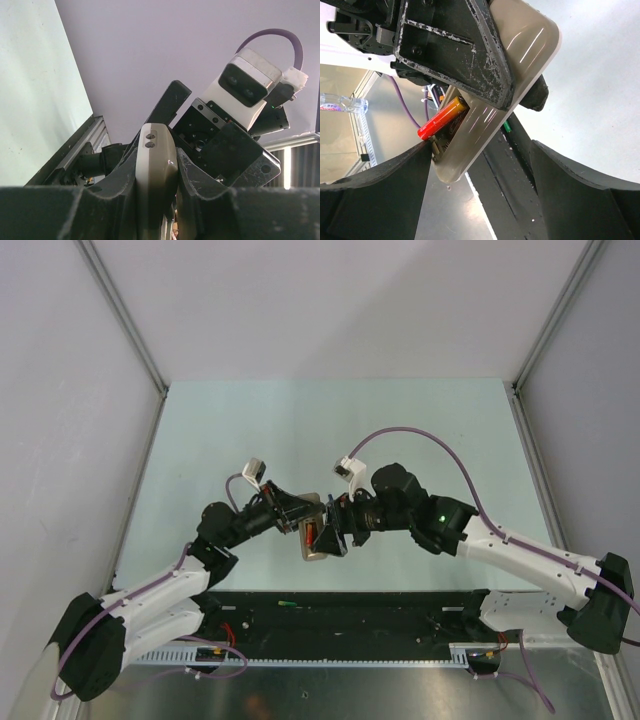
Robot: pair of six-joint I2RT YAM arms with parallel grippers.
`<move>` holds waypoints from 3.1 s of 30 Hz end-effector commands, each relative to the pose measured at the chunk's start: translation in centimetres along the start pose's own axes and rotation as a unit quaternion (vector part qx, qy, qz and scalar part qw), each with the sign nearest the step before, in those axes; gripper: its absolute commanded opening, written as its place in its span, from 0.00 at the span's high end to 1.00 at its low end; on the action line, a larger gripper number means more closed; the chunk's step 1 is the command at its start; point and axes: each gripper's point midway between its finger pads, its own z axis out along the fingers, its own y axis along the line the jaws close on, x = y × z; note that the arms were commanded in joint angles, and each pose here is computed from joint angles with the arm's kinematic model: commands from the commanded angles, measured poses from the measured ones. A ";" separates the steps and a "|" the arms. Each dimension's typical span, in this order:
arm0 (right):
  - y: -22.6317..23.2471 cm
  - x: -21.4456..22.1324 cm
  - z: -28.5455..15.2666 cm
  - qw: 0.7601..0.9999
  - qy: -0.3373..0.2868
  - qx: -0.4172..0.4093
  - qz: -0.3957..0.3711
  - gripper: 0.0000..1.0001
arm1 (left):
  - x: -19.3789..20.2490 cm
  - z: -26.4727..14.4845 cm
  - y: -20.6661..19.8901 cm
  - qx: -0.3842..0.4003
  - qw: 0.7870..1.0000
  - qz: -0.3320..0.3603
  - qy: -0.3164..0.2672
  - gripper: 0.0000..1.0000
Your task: Load the batteries into the remote control
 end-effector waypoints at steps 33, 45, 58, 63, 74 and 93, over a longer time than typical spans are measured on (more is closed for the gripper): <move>-1.9 -2.8 -3.1 0.997 -0.047 0.064 -0.005 0.15 | 0.0 0.3 -3.5 0.052 0.999 0.009 0.001 1.00; -1.1 -6.0 -4.8 0.990 -0.095 0.089 0.063 0.25 | -1.1 0.9 -1.4 0.026 0.998 0.039 -0.029 1.00; -1.4 -4.5 -4.1 0.975 -0.021 0.177 0.129 0.44 | -4.2 2.7 0.6 -0.011 0.993 0.082 -0.088 1.00; -1.0 -3.8 -3.2 0.973 0.004 0.194 0.123 0.48 | -4.9 3.4 0.7 -0.016 0.991 0.083 -0.099 1.00; -1.1 -5.0 -1.6 0.968 0.017 0.231 0.098 0.53 | -4.7 3.6 1.2 -0.022 0.993 0.070 -0.094 1.00; -2.0 -3.4 0.0 0.963 0.055 0.250 0.089 0.64 | -4.6 3.4 0.9 -0.018 0.993 0.071 -0.095 1.00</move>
